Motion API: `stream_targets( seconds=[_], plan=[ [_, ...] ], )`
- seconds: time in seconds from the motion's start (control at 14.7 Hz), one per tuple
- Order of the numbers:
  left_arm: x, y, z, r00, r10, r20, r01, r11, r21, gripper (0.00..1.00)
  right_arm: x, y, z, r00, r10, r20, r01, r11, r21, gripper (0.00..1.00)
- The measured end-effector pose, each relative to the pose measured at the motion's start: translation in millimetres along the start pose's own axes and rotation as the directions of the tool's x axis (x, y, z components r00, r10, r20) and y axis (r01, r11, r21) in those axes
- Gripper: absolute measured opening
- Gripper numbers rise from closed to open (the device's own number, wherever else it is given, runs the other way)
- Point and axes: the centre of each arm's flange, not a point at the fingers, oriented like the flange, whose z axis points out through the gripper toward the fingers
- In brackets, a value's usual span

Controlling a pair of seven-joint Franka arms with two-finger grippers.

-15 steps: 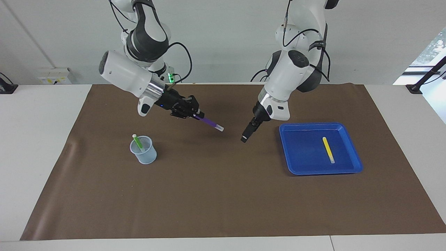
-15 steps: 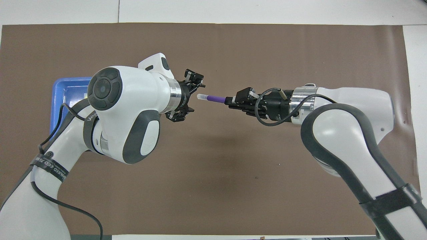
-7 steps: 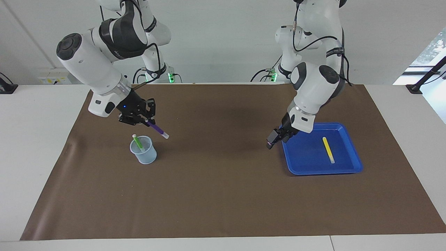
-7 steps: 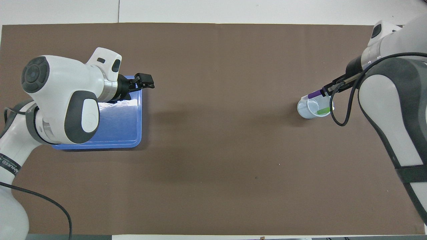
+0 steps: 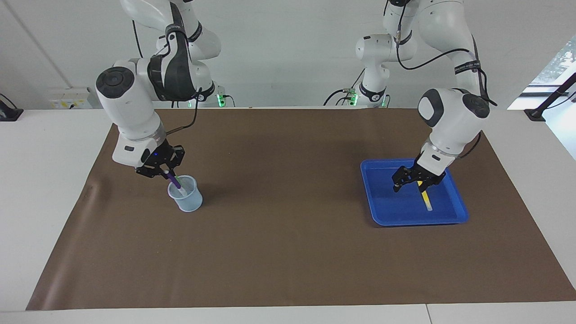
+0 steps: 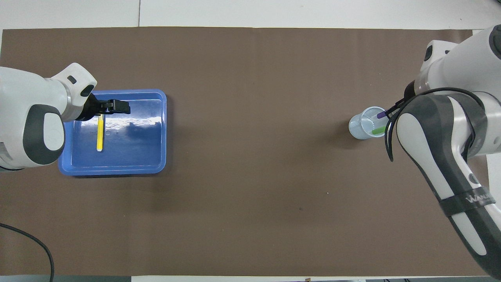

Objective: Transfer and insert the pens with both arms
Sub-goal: 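Grasp the yellow pen with the left gripper while the right gripper withdraws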

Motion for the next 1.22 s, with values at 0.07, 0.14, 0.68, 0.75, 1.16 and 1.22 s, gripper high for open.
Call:
stream_targets(
  seconds=[0.07,0.14,0.68,0.75,1.16,1.22],
  plan=[
    [-1.7,-14.6,4.3,0.999,0.03,0.01,-0.03,0.999,0.01,1.0,-4.1,-2.6,7.0,1.0,-0.004,0.0,0.004,1.0,-0.003,0.2],
    [-3.6,-28.2,10.9,0.998,0.065,0.027,-0.065,0.997,0.031,1.0,-7.4,-4.8,11.9,1.0,-0.006,-0.003,0.006,1.0,-0.005,0.2],
    [-5.6,-67.7,78.8,0.986,0.134,0.097,-0.144,0.985,0.098,0.98,-17.8,-15.9,50.4,0.998,-0.016,-0.055,0.015,1.0,-0.025,0.2],
    [-5.9,-70.7,80.9,0.987,0.13,0.098,-0.139,0.985,0.099,0.95,-19.7,-17.2,53.7,0.998,-0.017,-0.054,0.016,1.0,-0.024,0.2],
    [-3.8,-76.6,74.9,0.994,0.08,0.079,-0.089,0.99,0.107,0.36,-18.0,-19.8,36.5,0.998,-0.025,-0.062,0.023,0.999,-0.028,0.61],
    [-3.5,-76.5,74.4,0.994,0.079,0.077,-0.087,0.99,0.107,0.22,-15.3,-19.6,24.5,0.998,-0.024,-0.052,0.023,1.0,-0.02,0.68]
  ],
)
